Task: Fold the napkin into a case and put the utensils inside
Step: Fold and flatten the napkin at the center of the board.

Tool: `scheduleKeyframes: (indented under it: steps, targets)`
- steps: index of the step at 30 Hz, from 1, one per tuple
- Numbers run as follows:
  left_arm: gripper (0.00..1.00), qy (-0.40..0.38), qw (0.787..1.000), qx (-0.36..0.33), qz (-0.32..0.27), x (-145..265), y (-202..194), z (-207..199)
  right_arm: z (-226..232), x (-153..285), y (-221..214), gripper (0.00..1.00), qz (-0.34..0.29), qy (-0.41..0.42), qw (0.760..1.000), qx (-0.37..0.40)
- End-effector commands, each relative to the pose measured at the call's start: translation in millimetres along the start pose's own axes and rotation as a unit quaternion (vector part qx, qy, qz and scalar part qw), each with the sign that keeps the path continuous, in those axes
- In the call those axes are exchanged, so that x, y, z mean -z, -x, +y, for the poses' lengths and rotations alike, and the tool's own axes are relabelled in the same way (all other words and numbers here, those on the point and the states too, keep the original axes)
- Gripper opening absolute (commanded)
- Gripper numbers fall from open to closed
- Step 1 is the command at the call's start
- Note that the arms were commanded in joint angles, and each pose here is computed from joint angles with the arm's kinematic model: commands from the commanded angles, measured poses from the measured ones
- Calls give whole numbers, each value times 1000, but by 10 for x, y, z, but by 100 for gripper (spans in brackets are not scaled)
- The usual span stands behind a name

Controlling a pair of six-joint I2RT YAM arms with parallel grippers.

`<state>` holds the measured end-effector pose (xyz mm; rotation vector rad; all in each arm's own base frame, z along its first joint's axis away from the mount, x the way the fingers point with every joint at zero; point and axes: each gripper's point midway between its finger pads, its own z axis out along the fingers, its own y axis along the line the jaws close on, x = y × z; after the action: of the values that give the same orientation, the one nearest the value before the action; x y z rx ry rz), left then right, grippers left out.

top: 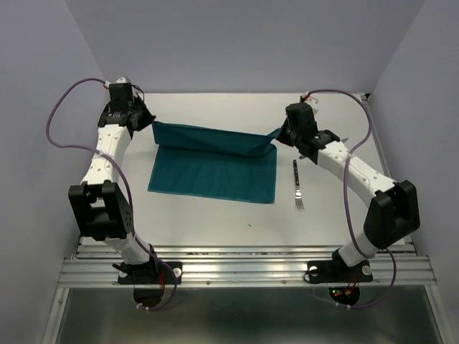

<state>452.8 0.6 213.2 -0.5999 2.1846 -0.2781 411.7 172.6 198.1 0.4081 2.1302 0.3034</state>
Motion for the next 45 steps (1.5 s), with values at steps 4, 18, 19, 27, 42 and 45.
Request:
scheduleKeyframes:
  steps: [4, 18, 19, 27, 42, 45]
  targets:
    - [0, -48, 998, 2, -30, -224, 441, -308, 17, -351, 685, 1, -52, -18, 998, -8]
    - [0, -90, 995, -2, -36, -660, 762, -593, -55, -825, 1166, 1, -75, -45, 995, -43]
    - [0, -89, 996, -2, -32, -694, 738, -582, -54, -835, 1150, 1, -72, -44, 996, -41]
    - [0, -72, 997, -11, -13, -724, 573, -455, -197, -637, 727, 1, -22, -30, 999, -39]
    - [0, 14, 999, -13, 27, -378, -292, 228, -416, 204, -821, 1, 92, 33, 993, -61]
    - [0, 30, 999, -14, 26, -292, -368, 322, -410, 333, -1017, 1, 109, 38, 992, -58]
